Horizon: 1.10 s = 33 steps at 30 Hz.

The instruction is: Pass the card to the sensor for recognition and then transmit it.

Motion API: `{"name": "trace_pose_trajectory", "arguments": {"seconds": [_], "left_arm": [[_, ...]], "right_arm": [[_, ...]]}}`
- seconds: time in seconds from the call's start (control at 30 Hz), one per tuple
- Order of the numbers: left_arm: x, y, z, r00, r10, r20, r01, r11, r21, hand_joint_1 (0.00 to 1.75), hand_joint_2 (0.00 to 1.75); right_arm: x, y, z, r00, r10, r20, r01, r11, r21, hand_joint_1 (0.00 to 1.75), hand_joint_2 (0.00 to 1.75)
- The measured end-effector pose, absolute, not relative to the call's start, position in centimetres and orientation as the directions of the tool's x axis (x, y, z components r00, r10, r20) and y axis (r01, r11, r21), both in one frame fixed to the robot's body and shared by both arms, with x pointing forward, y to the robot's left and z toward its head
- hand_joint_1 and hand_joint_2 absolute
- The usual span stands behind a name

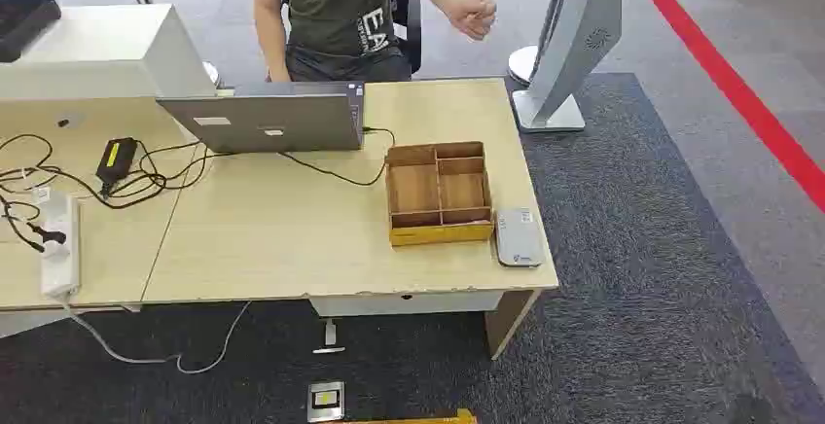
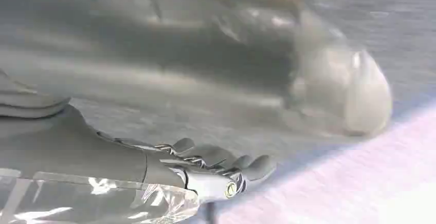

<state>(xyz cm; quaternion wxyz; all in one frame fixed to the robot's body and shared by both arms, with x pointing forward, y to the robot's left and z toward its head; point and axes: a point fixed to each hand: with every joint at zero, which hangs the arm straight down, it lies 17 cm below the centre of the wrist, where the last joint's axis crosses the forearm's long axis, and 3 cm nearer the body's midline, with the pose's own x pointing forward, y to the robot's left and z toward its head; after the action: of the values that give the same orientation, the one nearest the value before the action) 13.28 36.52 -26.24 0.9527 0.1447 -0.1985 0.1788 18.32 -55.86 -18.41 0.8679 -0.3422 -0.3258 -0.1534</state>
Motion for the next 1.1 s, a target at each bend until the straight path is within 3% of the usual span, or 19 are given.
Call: {"name": "trace_pose_trajectory", "arguments": {"seconds": [0.03, 0.07, 0.1, 0.13, 0.23, 0.37, 0.5, 0.77, 0.97, 1.1], "left_arm": [[13.3, 36.5, -26.2, 0.857, 0.283, 0.430, -0.398, 0.894, 0.205, 0.00, 0.00], [13.3, 36.7, -26.2, 0.859, 0.278, 0.429, -0.393, 0.896, 0.207, 0.00, 0.00], [13.9, 36.8, -26.1, 0.857, 0.270, 0.438, -0.386, 0.901, 0.200, 0.00, 0.00], [13.8, 36.8, -26.1, 0.858, 0.269, 0.438, -0.384, 0.902, 0.199, 0.00, 0.00], [13.4, 37.2, -26.1, 0.860, 0.265, 0.435, -0.380, 0.903, 0.202, 0.00, 0.00], [14.5, 37.1, -25.9, 0.857, 0.257, 0.447, -0.374, 0.907, 0.195, 0.00, 0.00], [14.6, 36.7, -25.9, 0.861, 0.243, 0.447, -0.354, 0.917, 0.184, 0.00, 0.00], [14.5, 36.2, -26.0, 0.868, 0.219, 0.446, -0.324, 0.930, 0.175, 0.00, 0.00], [14.6, 35.7, -26.0, 0.875, 0.182, 0.449, -0.281, 0.946, 0.164, 0.00, 0.00], [15.0, 35.3, -25.8, 0.873, 0.138, 0.468, -0.234, 0.960, 0.153, 0.00, 0.00]], "right_arm": [[18.4, -55.9, -18.3, 0.738, -0.043, 0.673, 0.492, 0.718, -0.493, 0.00, 0.00], [22.7, -58.7, -14.9, 0.653, 0.027, 0.757, 0.528, 0.701, -0.480, 0.00, 1.75], [22.7, -66.5, -10.9, 0.526, -0.255, 0.812, 0.780, 0.526, -0.340, 0.00, 1.75], [21.1, -68.7, -9.6, 0.477, -0.308, 0.823, 0.841, 0.433, -0.325, 0.00, 1.75], [21.2, -73.9, -2.4, 0.357, -0.224, 0.907, 0.919, 0.259, -0.297, 0.00, 1.75], [29.5, -72.4, 6.2, 0.320, 0.054, 0.946, 0.874, 0.369, -0.317, 0.00, 1.75], [38.3, -65.6, 12.4, 0.241, 0.277, 0.930, 0.770, 0.528, -0.357, 0.00, 1.75], [45.3, -55.0, 19.4, 0.065, 0.475, 0.877, 0.620, 0.669, -0.409, 0.00, 1.75], [46.8, -50.7, 21.7, 0.027, 0.598, 0.801, 0.547, 0.662, -0.512, 0.00, 1.75], [48.5, -47.5, 24.5, 0.072, 0.810, 0.582, 0.493, 0.478, -0.726, 0.00, 1.75]]}}
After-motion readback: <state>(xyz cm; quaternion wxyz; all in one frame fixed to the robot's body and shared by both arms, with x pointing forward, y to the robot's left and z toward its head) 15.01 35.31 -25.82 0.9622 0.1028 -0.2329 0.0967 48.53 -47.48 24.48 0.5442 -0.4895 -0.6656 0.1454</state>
